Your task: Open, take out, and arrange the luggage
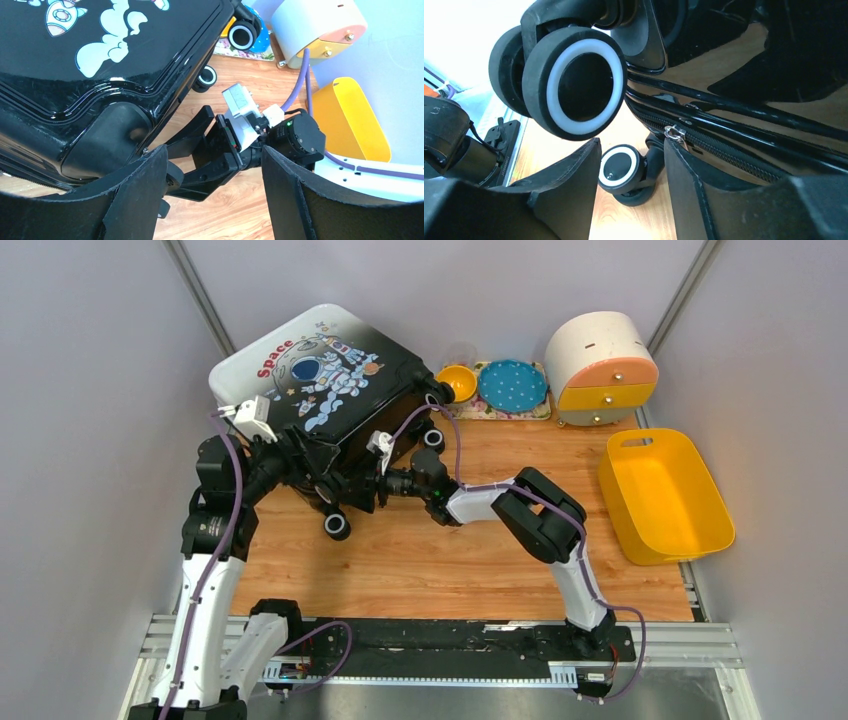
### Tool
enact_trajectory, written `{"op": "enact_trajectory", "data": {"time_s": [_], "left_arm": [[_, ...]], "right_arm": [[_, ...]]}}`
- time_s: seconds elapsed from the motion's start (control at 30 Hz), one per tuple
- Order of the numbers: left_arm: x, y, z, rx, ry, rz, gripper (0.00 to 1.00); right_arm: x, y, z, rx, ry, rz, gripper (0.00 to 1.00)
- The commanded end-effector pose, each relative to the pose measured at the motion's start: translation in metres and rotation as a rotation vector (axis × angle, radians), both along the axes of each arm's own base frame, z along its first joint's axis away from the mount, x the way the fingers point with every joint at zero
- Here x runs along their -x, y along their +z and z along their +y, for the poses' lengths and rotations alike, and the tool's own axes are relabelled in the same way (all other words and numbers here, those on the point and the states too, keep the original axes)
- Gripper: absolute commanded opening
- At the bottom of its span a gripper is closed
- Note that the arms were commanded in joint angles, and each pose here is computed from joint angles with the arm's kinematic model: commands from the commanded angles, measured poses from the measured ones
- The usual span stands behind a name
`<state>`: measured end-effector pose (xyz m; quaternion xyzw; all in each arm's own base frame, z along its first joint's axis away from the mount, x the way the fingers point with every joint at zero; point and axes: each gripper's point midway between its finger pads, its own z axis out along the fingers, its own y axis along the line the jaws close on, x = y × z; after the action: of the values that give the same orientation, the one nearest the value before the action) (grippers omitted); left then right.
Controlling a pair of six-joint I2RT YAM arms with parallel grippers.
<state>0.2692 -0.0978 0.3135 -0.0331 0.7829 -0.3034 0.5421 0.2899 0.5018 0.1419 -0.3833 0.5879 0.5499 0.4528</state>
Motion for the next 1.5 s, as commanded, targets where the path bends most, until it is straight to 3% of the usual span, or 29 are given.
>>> {"op": "enact_trajectory", "data": {"time_s": [0.0, 0.3, 0.4, 0.5, 0.53, 0.7, 0.83, 0.97, 1.03, 1.07, 1.1, 1.13, 1.2, 1.47], "left_arm": [[0.001, 0.018, -0.003, 0.040, -0.013, -0.044, 0.76], [-0.003, 0.019, -0.003, 0.049, -0.018, -0.056, 0.76], [-0.002, 0.013, -0.005, 0.039, -0.036, -0.052, 0.76], [0.000, 0.005, -0.010, -0.045, -0.119, -0.043, 0.76], [0.004, 0.004, -0.012, -0.130, -0.182, -0.067, 0.76], [0.020, -0.003, -0.023, -0.436, -0.539, -0.197, 0.76], [0.028, 0.004, -0.023, -0.525, -0.677, -0.195, 0.75], [0.034, -0.004, -0.025, -0.583, -0.818, -0.220, 0.69], [0.039, -0.005, -0.028, -0.592, -0.857, -0.248, 0.69], [0.041, -0.003, -0.030, -0.577, -0.867, -0.258, 0.70], [0.043, -0.002, -0.032, -0.562, -0.869, -0.256, 0.70], [0.044, -0.001, -0.033, -0.550, -0.873, -0.258, 0.70], [0.045, 0.000, -0.037, -0.511, -0.873, -0.250, 0.70], [0.049, 0.017, -0.046, -0.426, -0.868, -0.277, 0.70]], "right_arm": [[-0.003, 0.024, 0.016, -0.096, 0.020, -0.077, 0.54], [-0.017, 0.009, 0.020, -0.079, -0.044, -0.015, 0.37], [-0.020, 0.010, 0.020, -0.072, -0.072, -0.009, 0.24], [-0.024, 0.009, 0.014, -0.040, -0.100, -0.011, 0.03], [-0.024, 0.004, 0.010, -0.018, -0.104, -0.027, 0.00], [-0.030, 0.002, -0.006, 0.068, -0.154, -0.084, 0.00], [-0.045, 0.008, -0.011, 0.136, -0.228, -0.111, 0.00], [-0.039, 0.026, -0.011, 0.087, -0.199, -0.155, 0.00], [-0.023, 0.021, -0.014, 0.072, -0.132, -0.171, 0.10], [-0.019, 0.032, -0.015, 0.025, -0.120, -0.210, 0.19], [-0.012, 0.023, -0.020, 0.024, -0.104, -0.197, 0.36], [-0.005, 0.024, -0.020, 0.007, -0.073, -0.203, 0.41], [-0.002, 0.028, -0.020, -0.018, -0.054, -0.221, 0.49], [-0.016, 0.021, -0.006, -0.044, -0.015, -0.222, 0.59]]}}
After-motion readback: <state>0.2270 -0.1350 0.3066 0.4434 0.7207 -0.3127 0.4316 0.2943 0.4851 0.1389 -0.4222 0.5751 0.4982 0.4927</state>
